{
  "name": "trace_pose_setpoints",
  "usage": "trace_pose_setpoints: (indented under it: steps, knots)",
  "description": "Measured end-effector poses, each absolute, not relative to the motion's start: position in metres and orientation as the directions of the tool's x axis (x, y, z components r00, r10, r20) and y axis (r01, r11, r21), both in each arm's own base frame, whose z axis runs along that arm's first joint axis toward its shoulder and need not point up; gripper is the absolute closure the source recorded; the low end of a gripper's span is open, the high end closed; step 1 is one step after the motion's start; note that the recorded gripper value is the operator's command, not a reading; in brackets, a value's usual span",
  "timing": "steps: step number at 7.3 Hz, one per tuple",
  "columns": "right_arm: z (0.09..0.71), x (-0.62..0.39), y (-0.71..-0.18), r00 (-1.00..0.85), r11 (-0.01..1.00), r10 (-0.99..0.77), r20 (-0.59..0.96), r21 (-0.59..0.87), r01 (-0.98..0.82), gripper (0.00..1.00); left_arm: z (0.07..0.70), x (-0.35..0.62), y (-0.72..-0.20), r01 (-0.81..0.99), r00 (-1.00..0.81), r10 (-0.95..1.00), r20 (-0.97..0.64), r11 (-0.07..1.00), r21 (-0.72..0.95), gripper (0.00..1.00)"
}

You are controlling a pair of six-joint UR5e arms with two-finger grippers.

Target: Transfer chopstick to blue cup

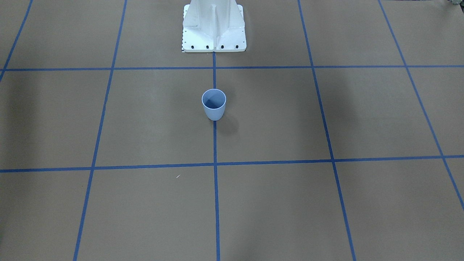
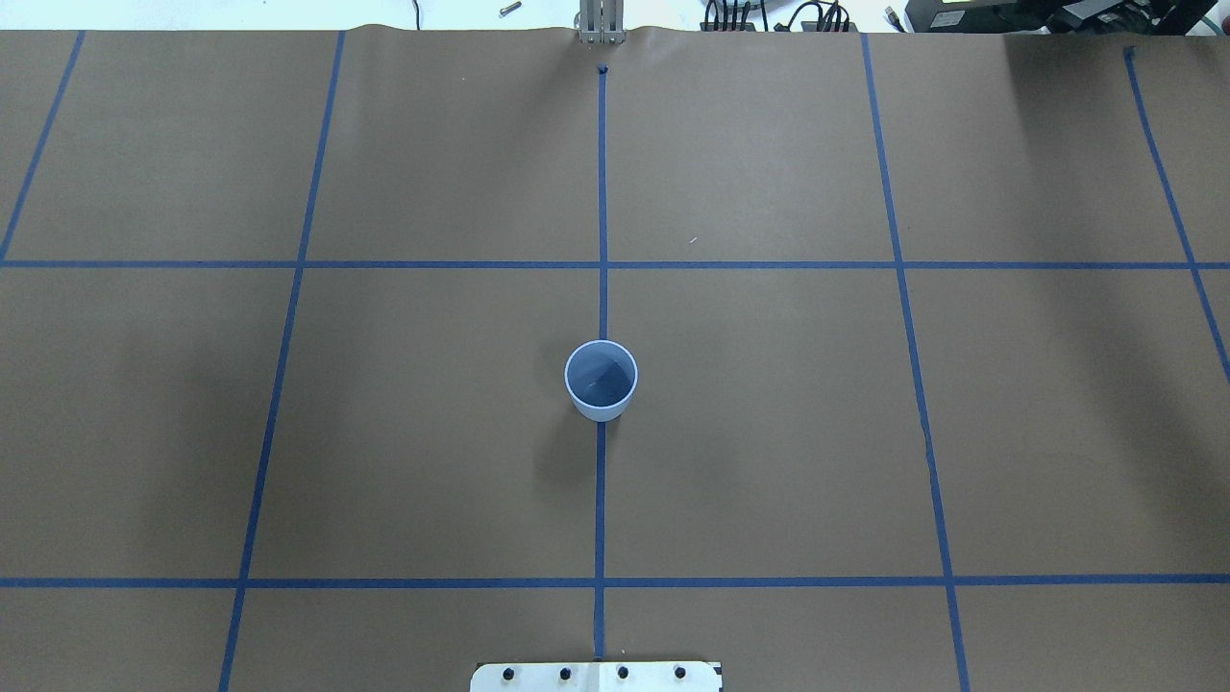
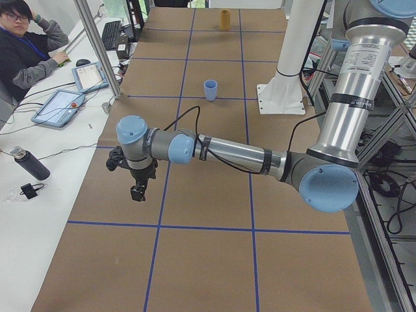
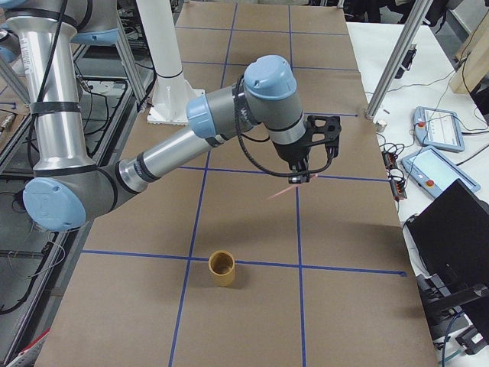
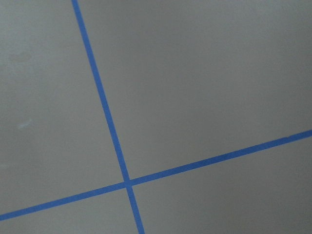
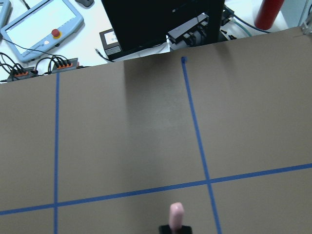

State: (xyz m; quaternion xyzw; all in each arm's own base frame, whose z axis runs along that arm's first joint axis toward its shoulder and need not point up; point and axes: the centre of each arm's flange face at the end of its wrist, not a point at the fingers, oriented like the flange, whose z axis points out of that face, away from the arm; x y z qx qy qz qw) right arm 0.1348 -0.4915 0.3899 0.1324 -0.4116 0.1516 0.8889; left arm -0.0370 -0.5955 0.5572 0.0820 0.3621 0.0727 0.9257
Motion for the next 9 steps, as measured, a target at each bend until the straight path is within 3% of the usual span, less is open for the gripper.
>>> trace_pose_setpoints:
  steps: [4, 7, 9]
  knots:
    - [0.236, -0.044, -0.527, 0.483, 0.923, 0.240, 0.842, -0.045, -0.381, 1.00, 0.586, -0.079, -0.569, 0.000, 0.723, 0.102, -0.683, 0.989, 0.147, 0.01]
    - [0.137, -0.172, -0.504, 0.404, 0.894, 0.325, 0.855, -0.140, -0.425, 1.00, 0.596, -0.085, -0.558, 0.012, 0.720, 0.081, -0.690, 0.992, 0.129, 0.01]
    - [0.102, -0.264, -0.476, 0.404, 0.862, 0.383, 0.831, -0.164, -0.480, 1.00, 0.597, -0.086, -0.557, 0.014, 0.720, 0.078, -0.690, 0.992, 0.126, 0.01]
